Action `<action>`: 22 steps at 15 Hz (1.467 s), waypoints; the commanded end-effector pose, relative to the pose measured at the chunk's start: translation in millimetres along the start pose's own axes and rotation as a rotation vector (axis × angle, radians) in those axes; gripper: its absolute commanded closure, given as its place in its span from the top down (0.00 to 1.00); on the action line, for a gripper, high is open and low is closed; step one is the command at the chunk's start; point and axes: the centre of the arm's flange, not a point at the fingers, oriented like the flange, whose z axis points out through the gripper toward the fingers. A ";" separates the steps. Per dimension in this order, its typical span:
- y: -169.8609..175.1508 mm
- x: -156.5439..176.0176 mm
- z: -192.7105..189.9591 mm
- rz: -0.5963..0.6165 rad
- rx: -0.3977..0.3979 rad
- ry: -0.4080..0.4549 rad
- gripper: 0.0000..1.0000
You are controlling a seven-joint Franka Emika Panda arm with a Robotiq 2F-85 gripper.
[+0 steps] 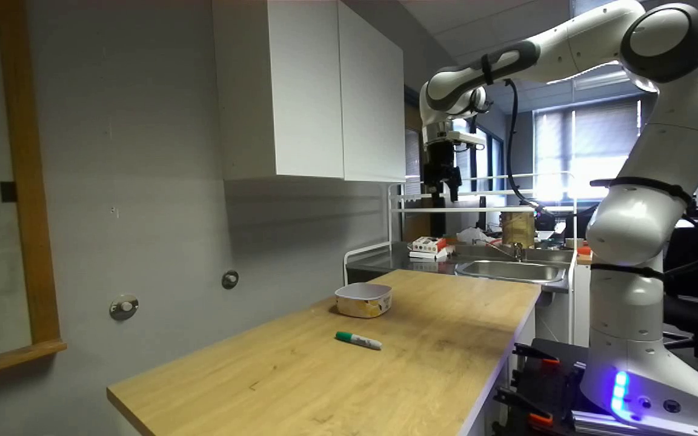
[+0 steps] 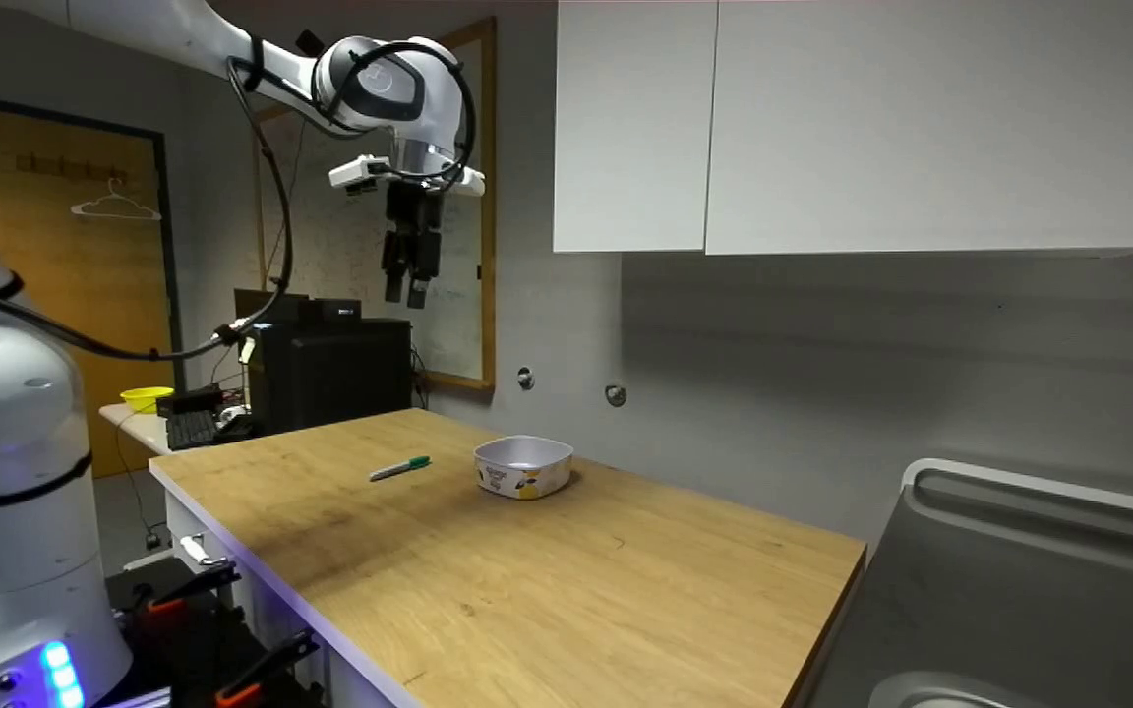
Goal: Put the marker in the bowl
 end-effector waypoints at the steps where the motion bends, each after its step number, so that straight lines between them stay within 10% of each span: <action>1: 0.0 0.0 0.0 0.000 0.000 0.000 1.00; 11: -30.3 25.2 15.4 -0.026 -0.057 -0.033 1.00; 22: -174.6 61.5 103.6 -0.206 -0.357 -0.181 1.00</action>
